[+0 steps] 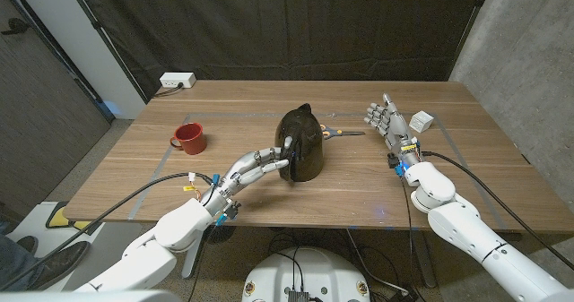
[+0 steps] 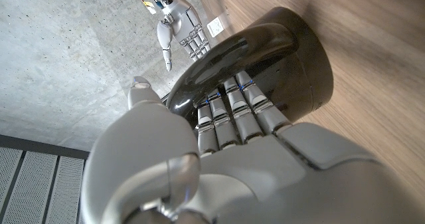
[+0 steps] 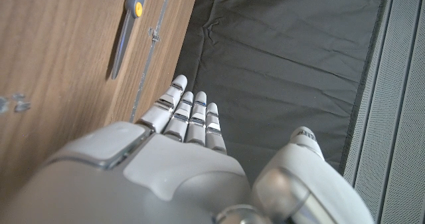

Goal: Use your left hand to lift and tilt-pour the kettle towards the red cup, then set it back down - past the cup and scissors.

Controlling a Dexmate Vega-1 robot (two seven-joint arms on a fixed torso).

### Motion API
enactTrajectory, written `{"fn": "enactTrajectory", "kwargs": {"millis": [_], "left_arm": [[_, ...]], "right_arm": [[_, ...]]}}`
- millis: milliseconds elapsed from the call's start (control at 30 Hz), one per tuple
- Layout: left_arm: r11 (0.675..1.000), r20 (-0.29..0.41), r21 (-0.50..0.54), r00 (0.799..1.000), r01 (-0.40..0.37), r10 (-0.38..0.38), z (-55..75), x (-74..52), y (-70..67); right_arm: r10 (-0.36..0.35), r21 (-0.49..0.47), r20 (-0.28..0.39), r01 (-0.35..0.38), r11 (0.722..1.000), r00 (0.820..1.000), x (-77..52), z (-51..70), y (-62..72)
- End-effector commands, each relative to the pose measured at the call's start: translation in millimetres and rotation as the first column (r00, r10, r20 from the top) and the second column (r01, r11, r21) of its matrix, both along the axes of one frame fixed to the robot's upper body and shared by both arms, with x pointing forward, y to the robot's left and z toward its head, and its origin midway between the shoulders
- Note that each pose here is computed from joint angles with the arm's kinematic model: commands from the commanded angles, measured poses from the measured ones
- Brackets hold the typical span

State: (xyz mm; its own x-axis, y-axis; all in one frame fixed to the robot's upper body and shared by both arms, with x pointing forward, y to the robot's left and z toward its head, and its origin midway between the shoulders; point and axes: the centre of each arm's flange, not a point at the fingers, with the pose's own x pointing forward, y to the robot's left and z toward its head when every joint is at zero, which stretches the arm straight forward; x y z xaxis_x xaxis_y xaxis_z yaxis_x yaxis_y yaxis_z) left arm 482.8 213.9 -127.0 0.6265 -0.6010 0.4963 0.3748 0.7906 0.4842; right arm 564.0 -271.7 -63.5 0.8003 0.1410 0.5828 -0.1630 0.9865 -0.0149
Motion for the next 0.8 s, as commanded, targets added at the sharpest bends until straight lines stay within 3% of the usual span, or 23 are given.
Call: {"fn": "enactTrajectory", "kwargs": {"millis": [33, 333, 800], "left_arm": [[1.000, -0.037, 0.014, 0.999, 0.006, -0.005, -3.4, 7.2, -8.8], [1.000, -0.044, 0.014, 0.999, 0.016, -0.016, -3.9, 11.0, -12.9], [0.998, -0.013, -0.054, 1.000, -0.016, 0.015, 8.8, 7.9, -20.4]], "right_arm": [[-0.004, -0.001, 0.001, 0.004, 1.000, 1.000, -3.4, -2.2, -4.0], [-0.002, -0.006, -0.001, 0.002, 1.000, 1.000, -3.0, -1.5, -4.6], [0.005, -0.001, -0.001, -0.005, 1.000, 1.000, -0.2, -2.4, -6.1]]}}
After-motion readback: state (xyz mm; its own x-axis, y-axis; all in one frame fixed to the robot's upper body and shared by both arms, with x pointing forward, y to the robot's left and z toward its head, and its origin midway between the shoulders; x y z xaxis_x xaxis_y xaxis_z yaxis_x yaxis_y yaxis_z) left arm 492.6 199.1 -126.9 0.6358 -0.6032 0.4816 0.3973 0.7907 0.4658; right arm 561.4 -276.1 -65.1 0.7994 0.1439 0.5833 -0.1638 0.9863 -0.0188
